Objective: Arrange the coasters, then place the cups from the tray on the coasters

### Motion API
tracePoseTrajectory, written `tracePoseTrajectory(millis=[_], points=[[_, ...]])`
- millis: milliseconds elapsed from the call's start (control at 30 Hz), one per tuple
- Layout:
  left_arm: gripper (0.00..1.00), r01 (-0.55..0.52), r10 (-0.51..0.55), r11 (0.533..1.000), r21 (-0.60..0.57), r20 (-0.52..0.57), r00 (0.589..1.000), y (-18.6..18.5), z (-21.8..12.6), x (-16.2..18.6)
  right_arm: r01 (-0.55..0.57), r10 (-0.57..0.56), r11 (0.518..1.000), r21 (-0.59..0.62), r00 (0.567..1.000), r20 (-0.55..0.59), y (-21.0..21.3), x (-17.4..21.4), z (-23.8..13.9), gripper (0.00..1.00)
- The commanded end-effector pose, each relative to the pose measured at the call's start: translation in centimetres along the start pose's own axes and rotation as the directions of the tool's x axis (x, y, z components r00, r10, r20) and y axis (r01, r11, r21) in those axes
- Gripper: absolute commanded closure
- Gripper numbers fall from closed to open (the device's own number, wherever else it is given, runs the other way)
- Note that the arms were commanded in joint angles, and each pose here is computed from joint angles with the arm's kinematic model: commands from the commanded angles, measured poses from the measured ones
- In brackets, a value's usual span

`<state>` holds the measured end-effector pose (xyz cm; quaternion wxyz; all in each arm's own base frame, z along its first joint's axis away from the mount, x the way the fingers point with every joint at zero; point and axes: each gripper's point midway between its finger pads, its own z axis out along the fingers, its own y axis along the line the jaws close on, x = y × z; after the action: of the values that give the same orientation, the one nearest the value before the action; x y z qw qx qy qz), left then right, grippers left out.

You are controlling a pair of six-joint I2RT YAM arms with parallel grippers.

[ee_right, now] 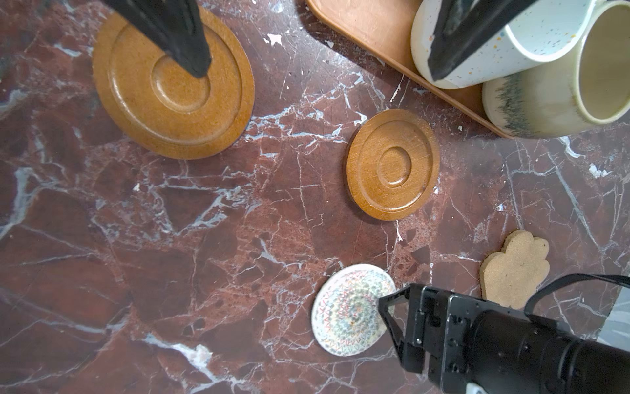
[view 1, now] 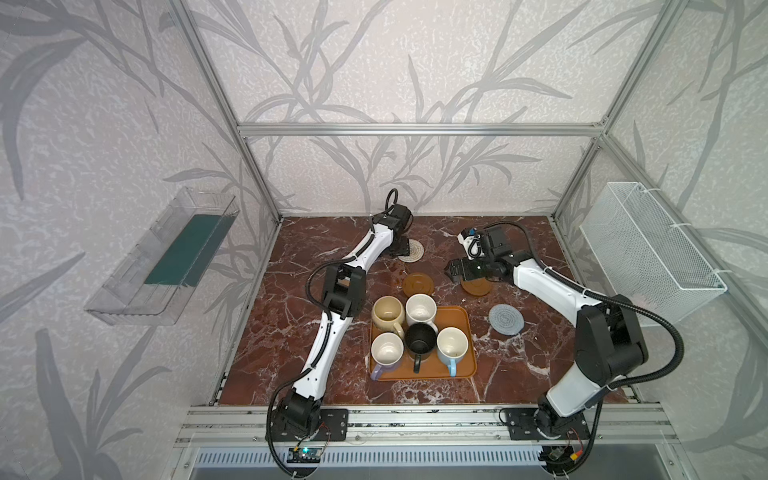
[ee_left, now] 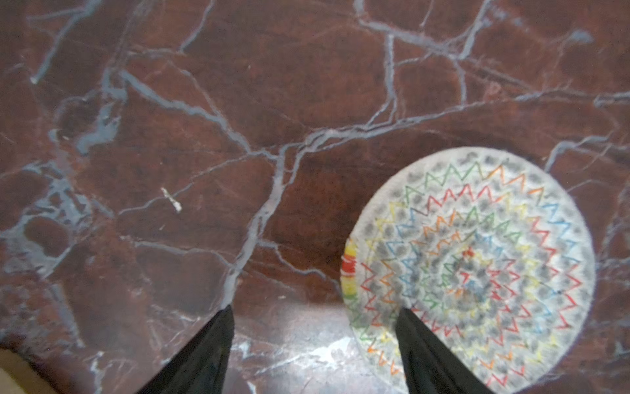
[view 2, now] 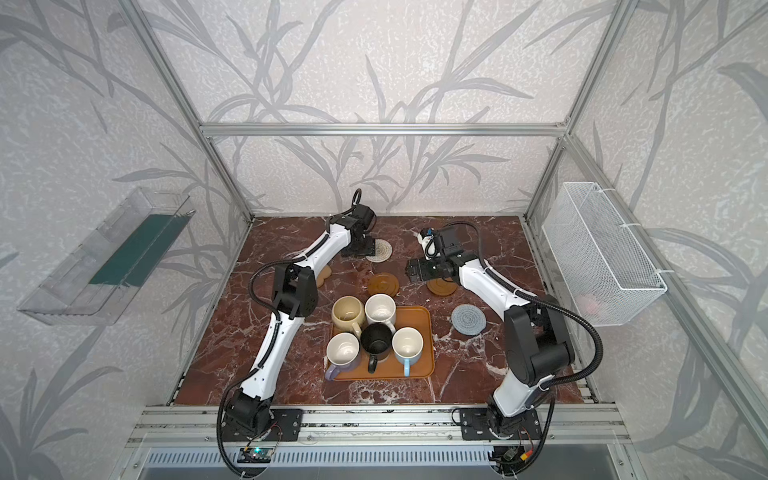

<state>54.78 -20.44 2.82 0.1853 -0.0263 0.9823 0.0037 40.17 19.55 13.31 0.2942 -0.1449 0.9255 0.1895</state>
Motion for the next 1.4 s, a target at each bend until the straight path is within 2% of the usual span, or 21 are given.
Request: tracePoseTrajectory(millis=[0,333,433,567,833,1100,1367], points=[[0.31,-0.026,0.012,0.992,-0.126,-0.116,0.993,2.6,0.5,3.1,0.018,-0.018,1.0,-0.009,1.0,0.005,0.5,-0.5,-0.6,0.01],[0.4,-0.073,0.04,0.981,-0.18,-0.184,0.982,5.1,-2.3,5.5,0.019,-0.019,0.999,-0.041,1.0,0.004,1.0,-0.5,-0.6,0.01],[0.42,-0.048,0.018,0.988,-0.147,-0.196,0.98,5.3,-3.0,6.2,0.014,-0.013,0.998,-0.062,1.0,0.001,1.4,-0.6,-0.6,0.0],[0.42,-0.069,0.037,0.987,-0.144,-0.215,0.976,5.5,-3.6,7.2,0.01,-0.01,0.997,-0.071,1.0,-0.001,1.6,-0.4,-0.7,0.0],[0.47,-0.043,0.003,0.979,-0.202,-0.197,0.98,7.4,-4.5,7.4,-0.006,0.006,0.996,-0.084,1.0,-0.005,1.9,0.1,-0.6,0.0],[0.47,-0.032,-0.005,0.983,-0.181,-0.198,0.98,7.6,-5.3,8.4,0.002,-0.001,0.996,-0.09,1.0,0.003,2.7,-0.3,-0.7,0.01],[0.46,0.004,-0.024,0.994,-0.112,-0.184,0.983,6.9,-5.3,7.5,0.012,-0.013,0.995,-0.097,1.0,-0.009,3.4,-0.4,-0.2,0.02]])
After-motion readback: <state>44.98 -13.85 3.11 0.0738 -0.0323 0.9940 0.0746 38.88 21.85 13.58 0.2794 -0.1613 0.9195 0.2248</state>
